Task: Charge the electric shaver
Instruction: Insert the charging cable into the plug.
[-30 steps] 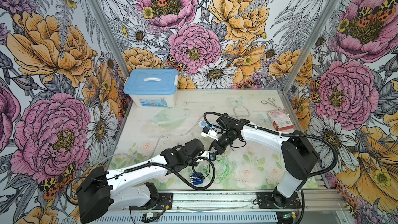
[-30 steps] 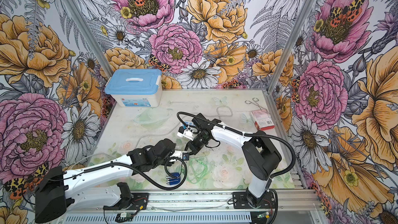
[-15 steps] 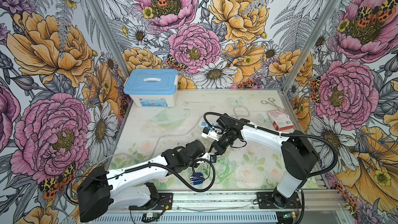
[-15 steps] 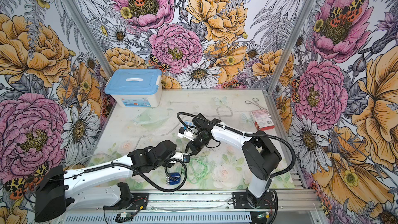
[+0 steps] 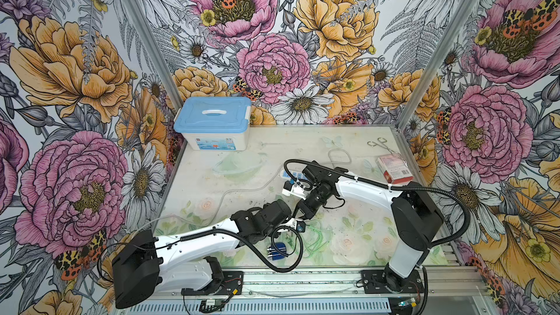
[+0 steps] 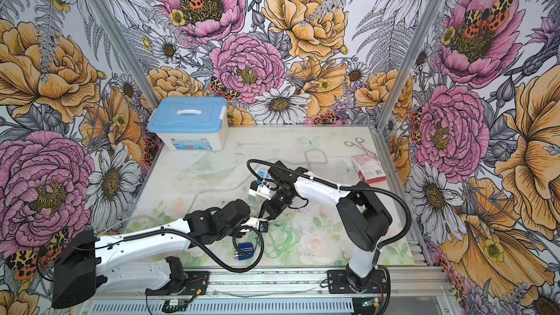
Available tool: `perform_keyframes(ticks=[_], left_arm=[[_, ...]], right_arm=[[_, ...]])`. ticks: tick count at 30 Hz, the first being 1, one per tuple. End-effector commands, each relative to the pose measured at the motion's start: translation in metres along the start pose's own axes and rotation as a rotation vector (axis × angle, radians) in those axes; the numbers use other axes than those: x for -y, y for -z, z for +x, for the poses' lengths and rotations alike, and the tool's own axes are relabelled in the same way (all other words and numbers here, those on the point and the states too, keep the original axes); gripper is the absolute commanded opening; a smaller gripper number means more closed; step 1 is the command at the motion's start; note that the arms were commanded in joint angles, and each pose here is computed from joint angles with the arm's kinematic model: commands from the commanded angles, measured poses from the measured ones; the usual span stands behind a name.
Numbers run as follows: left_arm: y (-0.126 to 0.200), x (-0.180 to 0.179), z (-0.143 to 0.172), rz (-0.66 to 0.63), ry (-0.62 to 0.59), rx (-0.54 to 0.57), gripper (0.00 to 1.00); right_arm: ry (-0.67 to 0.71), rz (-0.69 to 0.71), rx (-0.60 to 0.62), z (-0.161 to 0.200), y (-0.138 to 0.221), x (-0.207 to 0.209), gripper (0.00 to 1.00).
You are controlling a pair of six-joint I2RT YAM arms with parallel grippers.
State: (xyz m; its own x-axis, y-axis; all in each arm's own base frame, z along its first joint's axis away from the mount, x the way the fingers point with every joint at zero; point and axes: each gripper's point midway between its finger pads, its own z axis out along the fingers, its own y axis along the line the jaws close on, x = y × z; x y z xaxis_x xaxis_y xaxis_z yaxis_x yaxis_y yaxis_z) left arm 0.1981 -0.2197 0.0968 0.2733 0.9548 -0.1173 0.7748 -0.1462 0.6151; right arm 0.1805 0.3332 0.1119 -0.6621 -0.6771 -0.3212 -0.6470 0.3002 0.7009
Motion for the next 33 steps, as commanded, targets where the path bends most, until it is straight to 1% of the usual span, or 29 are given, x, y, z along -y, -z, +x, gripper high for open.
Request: perform_keyframes(ticks=[1,8,14,33], left_arm=[[0.008,-0.017,-0.027,-0.050,0.014,0.102,0.00],[0.013,-0.015,-0.034,-0.049,-0.018,0.127,0.00],[0.021,-0.002,-0.049,-0.016,-0.078,0.185,0.00],[0.026,0.018,-0.073,0.052,-0.100,0.257,0.00]], right_arm=[[0.089,-0.011,0.045,-0.023,-0.002,-0.006,0.00],[0.083,0.010,0.034,-0.019,-0.004,0.001,0.00],[0.097,0.019,0.037,-0.022,0.000,0.003,0.00],[0.142,0.054,0.072,-0.035,0.016,0.011,0.00]])
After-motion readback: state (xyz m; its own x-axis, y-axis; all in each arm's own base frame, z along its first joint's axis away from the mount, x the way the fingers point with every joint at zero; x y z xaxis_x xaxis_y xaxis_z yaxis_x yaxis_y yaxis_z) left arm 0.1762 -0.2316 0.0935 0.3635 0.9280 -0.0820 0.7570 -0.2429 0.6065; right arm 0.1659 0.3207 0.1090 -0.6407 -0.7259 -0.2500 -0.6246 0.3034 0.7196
